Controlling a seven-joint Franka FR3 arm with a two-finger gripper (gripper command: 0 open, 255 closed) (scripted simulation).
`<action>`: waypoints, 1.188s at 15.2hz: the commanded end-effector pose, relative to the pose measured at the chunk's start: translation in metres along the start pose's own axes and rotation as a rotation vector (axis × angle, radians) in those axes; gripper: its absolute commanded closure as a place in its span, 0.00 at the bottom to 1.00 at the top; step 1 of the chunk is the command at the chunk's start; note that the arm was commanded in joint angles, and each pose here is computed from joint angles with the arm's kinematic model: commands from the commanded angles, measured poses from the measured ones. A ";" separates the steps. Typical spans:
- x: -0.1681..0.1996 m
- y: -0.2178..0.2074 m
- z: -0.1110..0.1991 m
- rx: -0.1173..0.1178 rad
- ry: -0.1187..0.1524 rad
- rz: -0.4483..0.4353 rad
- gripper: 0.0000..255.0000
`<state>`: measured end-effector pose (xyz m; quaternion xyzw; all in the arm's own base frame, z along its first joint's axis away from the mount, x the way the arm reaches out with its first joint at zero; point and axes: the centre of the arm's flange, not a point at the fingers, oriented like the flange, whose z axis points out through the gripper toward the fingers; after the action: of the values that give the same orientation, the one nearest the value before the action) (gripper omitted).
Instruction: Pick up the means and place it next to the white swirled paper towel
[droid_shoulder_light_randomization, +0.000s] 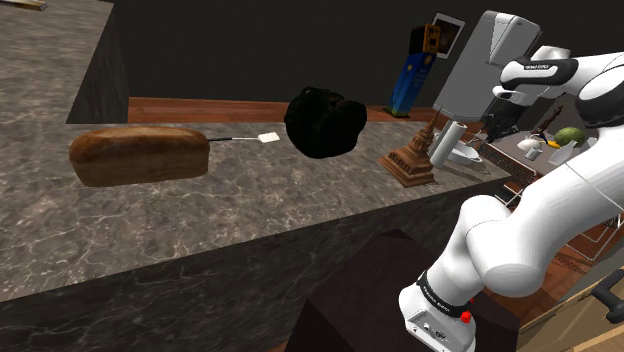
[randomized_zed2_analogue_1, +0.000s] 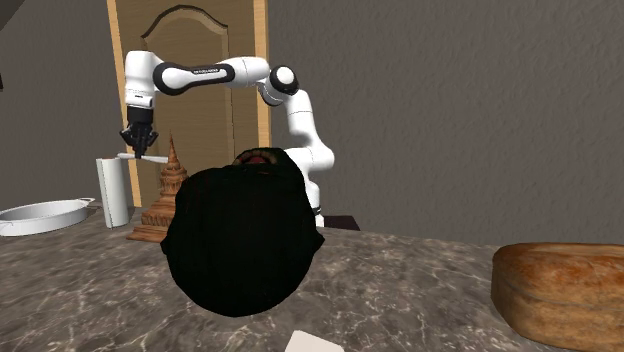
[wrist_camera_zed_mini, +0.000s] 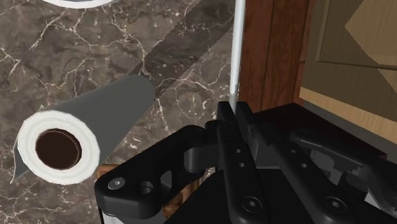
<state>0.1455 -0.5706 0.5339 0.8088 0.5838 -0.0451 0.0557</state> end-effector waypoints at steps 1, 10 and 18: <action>0.001 0.001 0.010 0.000 0.000 0.000 1.00; 0.008 -0.001 0.057 0.000 0.000 0.000 1.00; 0.013 -0.002 0.099 0.000 0.000 0.000 1.00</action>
<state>0.1463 -0.5720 0.4390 0.8088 0.5837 -0.0451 0.0557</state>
